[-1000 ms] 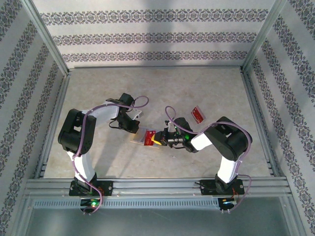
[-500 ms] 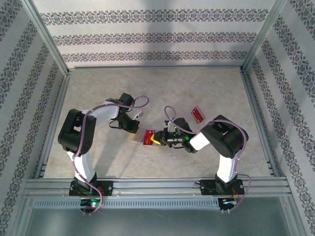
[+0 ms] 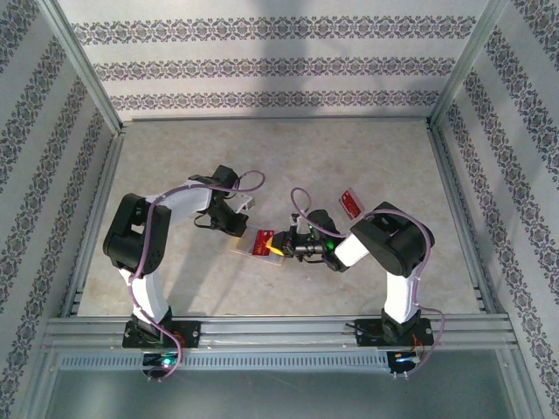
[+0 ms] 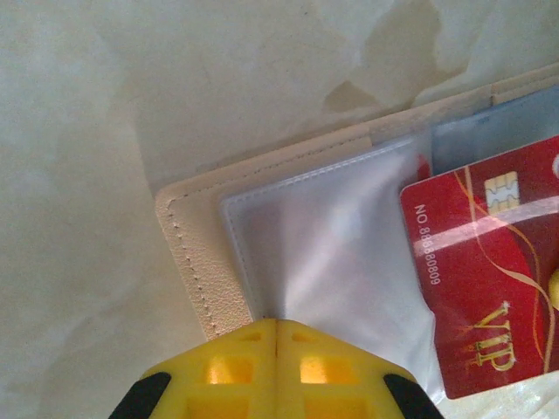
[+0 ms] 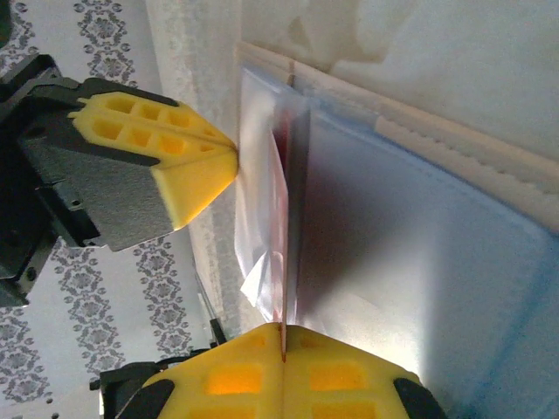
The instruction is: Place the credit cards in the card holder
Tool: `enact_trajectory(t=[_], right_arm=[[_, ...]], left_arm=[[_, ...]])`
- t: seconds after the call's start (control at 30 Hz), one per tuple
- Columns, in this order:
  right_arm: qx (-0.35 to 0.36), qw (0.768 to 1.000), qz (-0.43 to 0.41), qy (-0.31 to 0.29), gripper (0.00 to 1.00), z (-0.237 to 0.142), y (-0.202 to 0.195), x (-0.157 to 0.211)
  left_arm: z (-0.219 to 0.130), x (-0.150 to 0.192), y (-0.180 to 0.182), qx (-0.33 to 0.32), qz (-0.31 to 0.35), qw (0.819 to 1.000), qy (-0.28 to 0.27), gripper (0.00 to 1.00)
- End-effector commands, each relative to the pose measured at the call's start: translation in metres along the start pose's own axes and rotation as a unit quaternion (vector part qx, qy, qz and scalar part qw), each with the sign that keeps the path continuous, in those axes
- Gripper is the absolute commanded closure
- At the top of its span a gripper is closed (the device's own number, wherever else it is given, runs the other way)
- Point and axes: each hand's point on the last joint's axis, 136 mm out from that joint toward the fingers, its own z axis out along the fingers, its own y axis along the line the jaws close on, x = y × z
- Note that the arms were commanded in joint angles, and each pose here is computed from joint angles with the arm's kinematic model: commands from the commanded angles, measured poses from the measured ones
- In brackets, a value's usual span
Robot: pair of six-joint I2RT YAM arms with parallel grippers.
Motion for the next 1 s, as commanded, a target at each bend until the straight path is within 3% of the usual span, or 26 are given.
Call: enact_trajectory(t=[0.0, 0.97], right_arm=[[-0.002, 1.000, -0.002, -0.009, 1.00, 0.001, -0.004, 0.001], [0.002, 1.000, 0.008, 0.009, 1.00, -0.005, -0.012, 0.024]], left_arm=[[0.004, 0.012, 0.001, -0.017, 0.011, 0.999, 0.025, 1.00], [0.005, 0.012, 0.004, -0.023, 0.014, 0.999, 0.029, 1.00]])
